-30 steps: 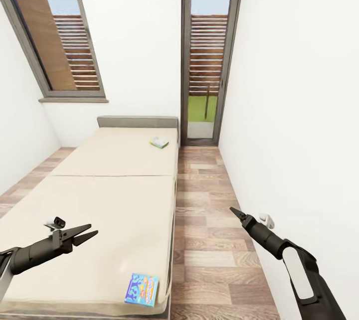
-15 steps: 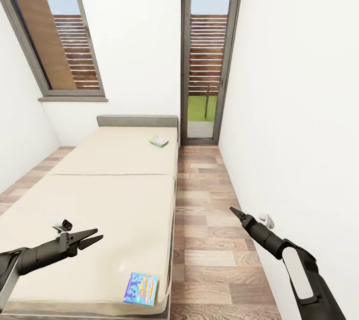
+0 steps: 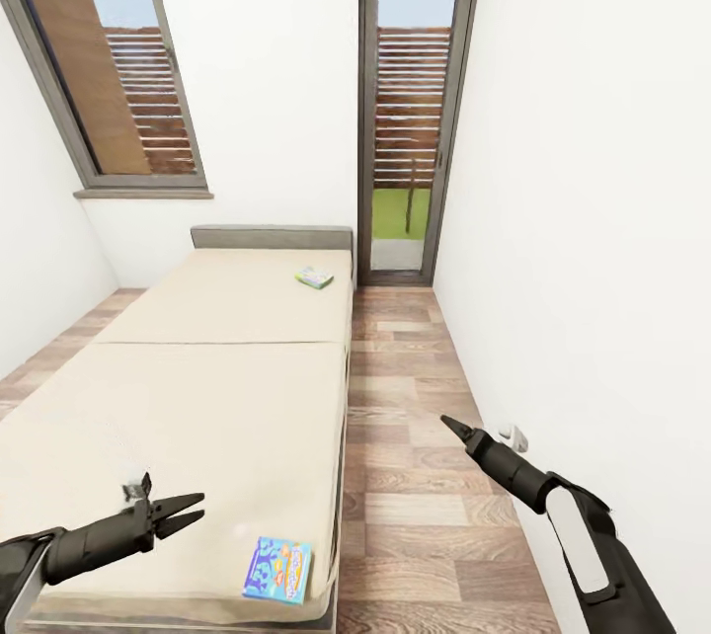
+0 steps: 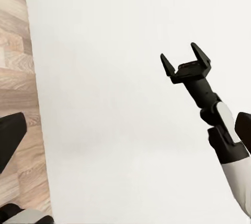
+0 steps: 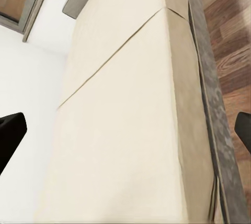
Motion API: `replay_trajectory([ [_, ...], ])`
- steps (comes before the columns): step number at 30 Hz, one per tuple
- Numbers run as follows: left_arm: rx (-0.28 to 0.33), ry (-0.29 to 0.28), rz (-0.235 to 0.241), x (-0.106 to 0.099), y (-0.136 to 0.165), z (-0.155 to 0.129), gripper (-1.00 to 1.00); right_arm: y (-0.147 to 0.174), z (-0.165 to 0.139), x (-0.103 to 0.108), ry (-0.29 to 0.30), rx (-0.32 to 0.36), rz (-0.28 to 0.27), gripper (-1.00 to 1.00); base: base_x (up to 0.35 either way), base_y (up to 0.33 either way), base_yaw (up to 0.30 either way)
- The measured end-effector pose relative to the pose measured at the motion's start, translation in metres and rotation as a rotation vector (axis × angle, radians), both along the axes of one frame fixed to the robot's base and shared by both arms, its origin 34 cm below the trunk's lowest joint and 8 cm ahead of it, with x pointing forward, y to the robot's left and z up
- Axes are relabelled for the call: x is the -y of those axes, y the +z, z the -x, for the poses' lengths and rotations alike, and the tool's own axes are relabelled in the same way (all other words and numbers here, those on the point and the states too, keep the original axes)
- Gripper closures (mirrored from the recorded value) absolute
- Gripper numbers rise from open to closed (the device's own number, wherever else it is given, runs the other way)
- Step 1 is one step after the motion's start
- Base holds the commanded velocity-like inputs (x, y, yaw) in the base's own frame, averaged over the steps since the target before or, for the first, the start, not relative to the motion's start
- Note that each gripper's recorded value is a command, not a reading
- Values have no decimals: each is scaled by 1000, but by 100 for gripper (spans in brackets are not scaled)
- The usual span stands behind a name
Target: Put all the toys in the child's room - the three board games (two on the bed and one on the table), the two jigsaw puzzles on the table, and the tennis ball on the table - inside the toy box on the table in the child's room.
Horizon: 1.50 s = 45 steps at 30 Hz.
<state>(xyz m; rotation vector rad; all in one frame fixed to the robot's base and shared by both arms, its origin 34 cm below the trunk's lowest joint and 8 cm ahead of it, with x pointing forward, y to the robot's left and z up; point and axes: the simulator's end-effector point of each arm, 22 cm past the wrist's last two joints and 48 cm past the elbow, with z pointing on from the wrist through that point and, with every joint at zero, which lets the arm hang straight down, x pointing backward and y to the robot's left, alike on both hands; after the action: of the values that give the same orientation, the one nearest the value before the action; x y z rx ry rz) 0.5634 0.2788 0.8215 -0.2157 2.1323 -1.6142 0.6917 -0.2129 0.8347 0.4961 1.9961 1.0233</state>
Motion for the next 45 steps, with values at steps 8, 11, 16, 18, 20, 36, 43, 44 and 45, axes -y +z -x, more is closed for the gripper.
replay_trajectory([
  [8,-51,43,-75,2,-69,16,-100,-28,4,-12,8,-52,24,-100,0,0,0],
  [11,-59,55,-113,6,-91,20,-100,-43,5,-8,-13,-87,46,-100,0,0,0],
  [16,-85,75,-168,4,-121,26,-100,-57,6,-5,-26,-107,59,-100,0,0,0],
  [18,-88,80,-184,3,-131,29,-100,-61,6,-5,-27,-110,61,-100,0,0,0],
  [20,-91,84,-192,2,-138,31,-100,-64,6,-6,-25,-111,61,-100,0,0,0],
  [36,-94,85,-188,9,-169,33,-100,-98,9,-12,-11,-127,66,-100,0,0,0],
  [43,-96,85,-188,9,-181,34,-100,-111,11,-16,-3,-131,66,-100,0,0,0],
  [44,-98,85,-187,10,-184,35,-100,-113,11,-18,2,-131,67,-100,0,0,0],
  [45,-100,86,-186,10,-186,35,-100,-114,11,-19,4,-130,68,-100,0,0,0],
])
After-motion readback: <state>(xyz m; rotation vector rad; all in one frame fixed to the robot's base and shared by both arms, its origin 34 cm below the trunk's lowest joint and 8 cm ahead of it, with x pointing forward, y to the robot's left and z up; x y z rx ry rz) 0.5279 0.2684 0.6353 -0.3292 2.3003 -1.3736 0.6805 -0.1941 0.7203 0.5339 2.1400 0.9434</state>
